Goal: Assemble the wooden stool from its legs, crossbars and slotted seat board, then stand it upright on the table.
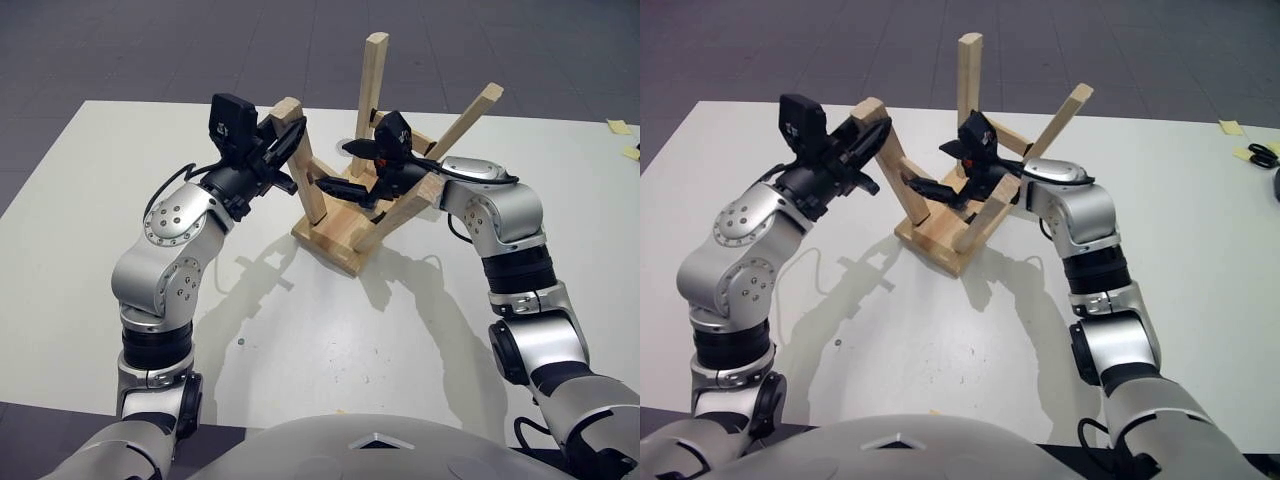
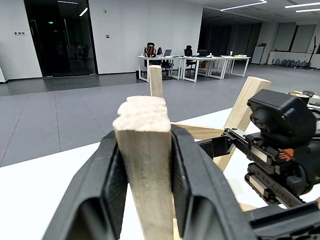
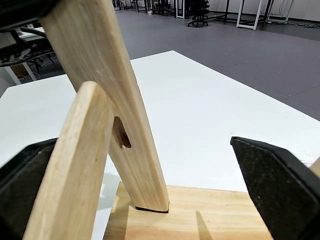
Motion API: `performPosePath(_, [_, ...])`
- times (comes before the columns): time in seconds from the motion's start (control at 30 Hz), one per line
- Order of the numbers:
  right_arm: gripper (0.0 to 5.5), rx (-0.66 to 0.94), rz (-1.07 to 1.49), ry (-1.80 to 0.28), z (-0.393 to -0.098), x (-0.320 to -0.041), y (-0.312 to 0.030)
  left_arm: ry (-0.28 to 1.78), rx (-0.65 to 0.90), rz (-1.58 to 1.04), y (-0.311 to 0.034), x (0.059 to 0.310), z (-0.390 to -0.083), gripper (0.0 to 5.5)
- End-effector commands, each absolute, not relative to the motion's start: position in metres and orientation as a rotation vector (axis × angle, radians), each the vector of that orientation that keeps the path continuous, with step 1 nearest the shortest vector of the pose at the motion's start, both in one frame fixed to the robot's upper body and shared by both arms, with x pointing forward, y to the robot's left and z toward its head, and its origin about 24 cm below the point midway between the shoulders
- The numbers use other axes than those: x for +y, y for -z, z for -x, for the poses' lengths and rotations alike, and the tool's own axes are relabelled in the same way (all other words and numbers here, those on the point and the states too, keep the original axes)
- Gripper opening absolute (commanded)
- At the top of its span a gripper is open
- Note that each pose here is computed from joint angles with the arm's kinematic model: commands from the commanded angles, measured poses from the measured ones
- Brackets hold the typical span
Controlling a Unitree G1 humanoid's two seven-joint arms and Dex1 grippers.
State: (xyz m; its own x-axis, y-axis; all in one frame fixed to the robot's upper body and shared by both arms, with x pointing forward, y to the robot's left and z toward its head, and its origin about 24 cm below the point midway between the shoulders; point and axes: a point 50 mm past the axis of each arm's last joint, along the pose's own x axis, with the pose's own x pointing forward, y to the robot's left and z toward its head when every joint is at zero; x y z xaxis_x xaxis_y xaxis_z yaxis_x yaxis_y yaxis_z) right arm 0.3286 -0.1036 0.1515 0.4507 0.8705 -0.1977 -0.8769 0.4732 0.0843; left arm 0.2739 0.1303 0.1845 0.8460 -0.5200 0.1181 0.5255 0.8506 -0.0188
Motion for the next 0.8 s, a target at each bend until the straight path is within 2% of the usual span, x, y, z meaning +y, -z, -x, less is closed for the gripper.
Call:
performPosePath(0.03, [5.40, 0.256, 0.041, -1.039, -0.326, -0.110, -0.144, 0.406, -0.187, 0.046, -0.194, 0.146, -0.278, 1.02])
performPosePath(0.2, [5.40, 0.244, 0.036, -1.047, -0.324, -0.107, -0.144, 0.339, -0.299, 0.153, -0.212, 0.151, -0.277, 1.02])
performPosePath(0.37, [5.40, 0.208, -0.009, -1.039, -0.326, -0.106, -0.150, 0.398, -0.294, 0.257, -0.221, 0.144, -0.274, 1.02])
performPosePath(0.6, [5.40, 0.147, -0.135, -1.004, -0.327, -0.111, -0.160, 0.653, -0.334, -0.030, -0.214, 0.120, -0.256, 1.02])
performPosePath(0.7, [5.40, 0.119, -0.217, -1.008, -0.324, -0.118, -0.166, 0.634, -0.323, -0.124, -0.205, 0.121, -0.259, 1.02])
performPosePath(0.8, [5.40, 0.081, -0.338, -1.020, -0.319, -0.127, -0.175, 0.534, -0.318, -0.141, -0.201, 0.129, -0.266, 1.02])
